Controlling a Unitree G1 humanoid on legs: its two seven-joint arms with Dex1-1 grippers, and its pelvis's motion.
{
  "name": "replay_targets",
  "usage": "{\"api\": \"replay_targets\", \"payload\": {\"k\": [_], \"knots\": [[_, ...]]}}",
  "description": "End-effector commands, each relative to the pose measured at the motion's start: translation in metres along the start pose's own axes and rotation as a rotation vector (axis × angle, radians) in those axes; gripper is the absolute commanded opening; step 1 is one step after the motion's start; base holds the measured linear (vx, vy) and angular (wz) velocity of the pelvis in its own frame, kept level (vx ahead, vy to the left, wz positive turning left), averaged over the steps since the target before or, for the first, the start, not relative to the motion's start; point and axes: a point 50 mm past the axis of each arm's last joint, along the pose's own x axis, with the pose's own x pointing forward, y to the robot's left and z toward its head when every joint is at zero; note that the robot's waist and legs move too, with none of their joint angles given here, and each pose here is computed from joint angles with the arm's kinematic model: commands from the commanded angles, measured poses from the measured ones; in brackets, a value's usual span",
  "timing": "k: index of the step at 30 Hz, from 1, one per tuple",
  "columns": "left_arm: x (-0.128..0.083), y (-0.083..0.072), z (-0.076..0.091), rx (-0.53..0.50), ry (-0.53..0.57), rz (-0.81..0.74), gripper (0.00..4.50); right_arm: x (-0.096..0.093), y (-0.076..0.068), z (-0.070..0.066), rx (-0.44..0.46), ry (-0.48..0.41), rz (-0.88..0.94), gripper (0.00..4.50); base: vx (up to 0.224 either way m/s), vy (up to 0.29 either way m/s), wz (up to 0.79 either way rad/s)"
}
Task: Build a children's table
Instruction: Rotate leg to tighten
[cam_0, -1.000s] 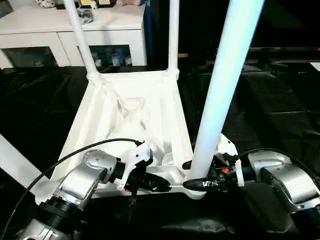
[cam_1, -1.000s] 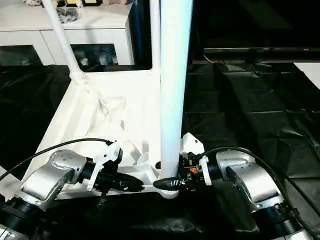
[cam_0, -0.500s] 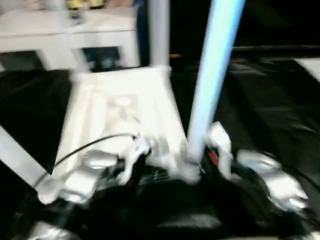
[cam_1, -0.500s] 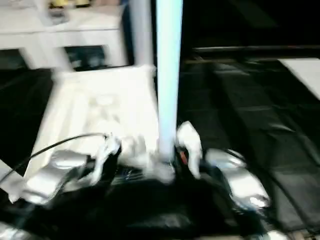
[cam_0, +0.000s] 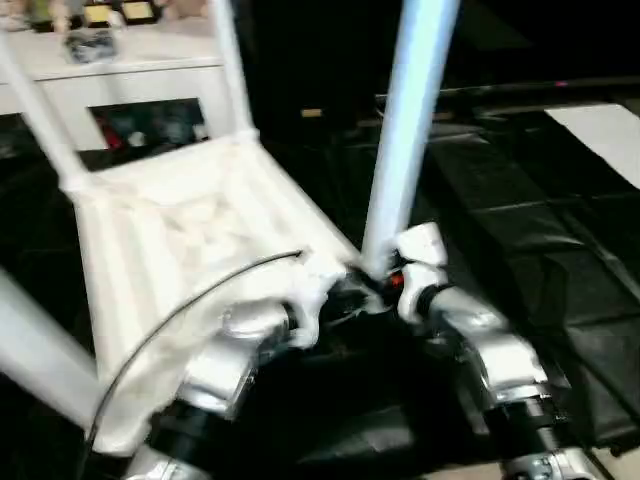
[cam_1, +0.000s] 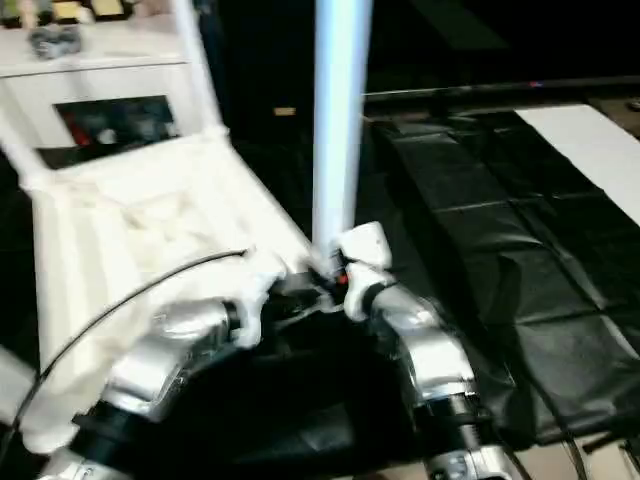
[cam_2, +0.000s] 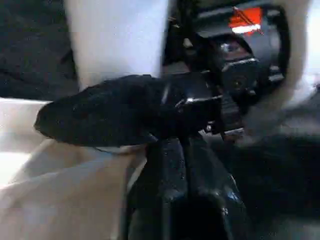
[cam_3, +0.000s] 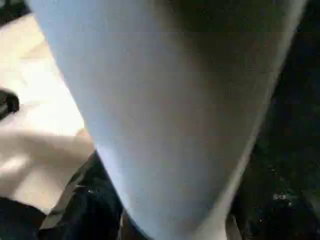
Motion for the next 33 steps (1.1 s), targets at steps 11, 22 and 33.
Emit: {"api": "replay_targets", "payload": {"k": [11, 22, 33], "knots": [[-0.025, -0.006, 0.014, 0.124, -0.013, -0.290, 0.00, -0.036, 0.001, 0.001, -0.173, 0.107, 0.439, 3.06, 0.000, 0.000, 0.00], [-0.082, 0.006, 0.016, 0.119, 0.199, -0.343, 0.44, -0.048, -0.011, 0.004, -0.190, 0.115, 0.402, 3.15, 0.000, 0.000, 0.00], [-0.066, 0.017, 0.007, 0.126, 0.267, -0.110, 1.26, -0.052, -0.004, -0.001, -0.170, 0.097, 0.379, 3.15, 0.000, 0.000, 0.00]]}}
